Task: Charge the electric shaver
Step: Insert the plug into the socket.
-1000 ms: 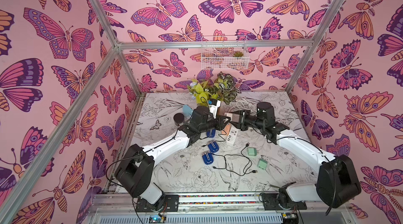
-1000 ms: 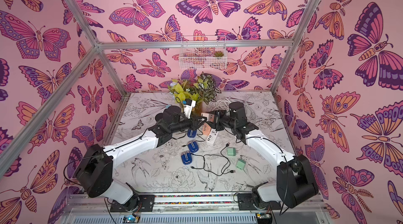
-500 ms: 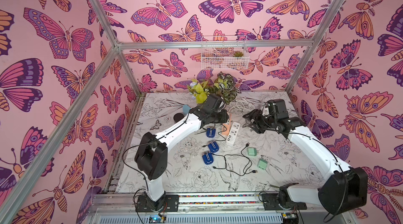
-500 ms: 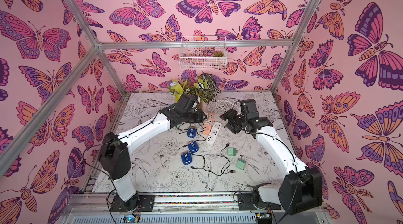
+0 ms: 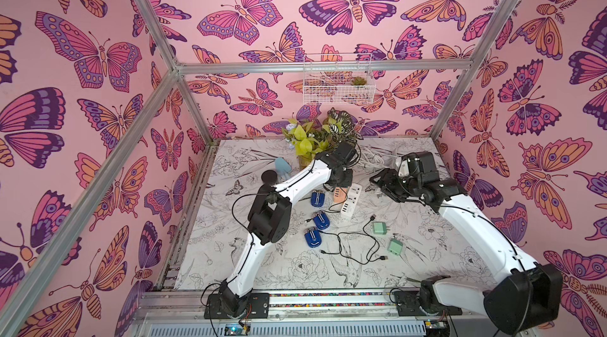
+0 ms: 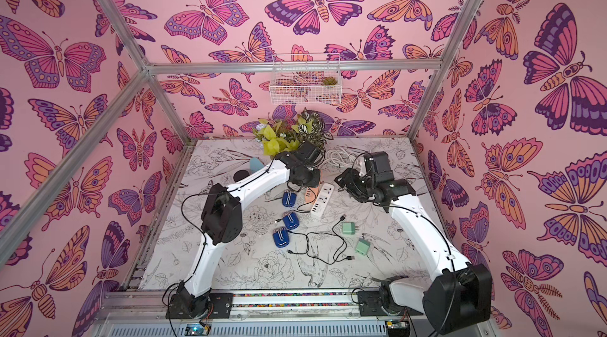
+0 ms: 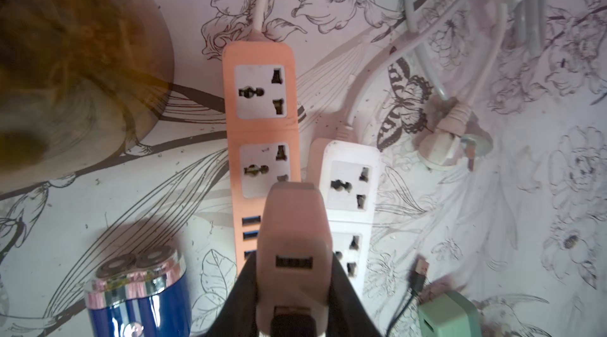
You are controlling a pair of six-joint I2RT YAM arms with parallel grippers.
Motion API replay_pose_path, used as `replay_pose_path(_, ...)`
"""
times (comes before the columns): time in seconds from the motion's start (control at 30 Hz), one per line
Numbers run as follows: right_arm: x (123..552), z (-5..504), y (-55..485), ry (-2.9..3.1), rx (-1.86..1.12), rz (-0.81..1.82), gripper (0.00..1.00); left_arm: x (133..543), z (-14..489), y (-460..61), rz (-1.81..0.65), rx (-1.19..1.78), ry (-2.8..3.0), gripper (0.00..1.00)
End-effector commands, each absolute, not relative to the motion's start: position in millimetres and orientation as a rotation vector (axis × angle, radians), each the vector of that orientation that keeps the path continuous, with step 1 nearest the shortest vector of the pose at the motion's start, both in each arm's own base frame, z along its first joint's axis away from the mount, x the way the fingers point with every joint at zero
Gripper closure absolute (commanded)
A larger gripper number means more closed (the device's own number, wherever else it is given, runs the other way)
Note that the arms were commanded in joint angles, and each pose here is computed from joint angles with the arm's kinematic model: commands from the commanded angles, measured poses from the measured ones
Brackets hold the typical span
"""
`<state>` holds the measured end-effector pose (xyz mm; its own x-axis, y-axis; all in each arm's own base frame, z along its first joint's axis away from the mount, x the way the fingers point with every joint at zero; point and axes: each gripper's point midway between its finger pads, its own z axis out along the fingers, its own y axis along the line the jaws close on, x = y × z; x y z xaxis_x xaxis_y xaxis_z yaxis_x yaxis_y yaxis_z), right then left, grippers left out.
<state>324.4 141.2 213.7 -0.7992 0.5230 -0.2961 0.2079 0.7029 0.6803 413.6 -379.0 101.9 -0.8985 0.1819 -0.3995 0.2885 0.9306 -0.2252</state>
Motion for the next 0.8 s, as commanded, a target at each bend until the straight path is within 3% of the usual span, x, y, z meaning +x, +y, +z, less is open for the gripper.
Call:
replay_pose_path(0.0, 317, 209, 134, 2.45, 0.55, 0.84, 0.36, 417, 92, -368, -0.285, 0.364, 2.748, 1.0)
replay_pose_path(0.43, 307, 209, 128, 2.469, 0.546, 0.833, 0.36, 431, 72, -375, -0.265, 0.332, 2.765, 1.0)
replay_pose_path(0.77, 307, 203, 127, 2.49, 0.556, 0.85, 0.36, 417, 45, -355, -0.073, 0.263, 2.905, 1.0)
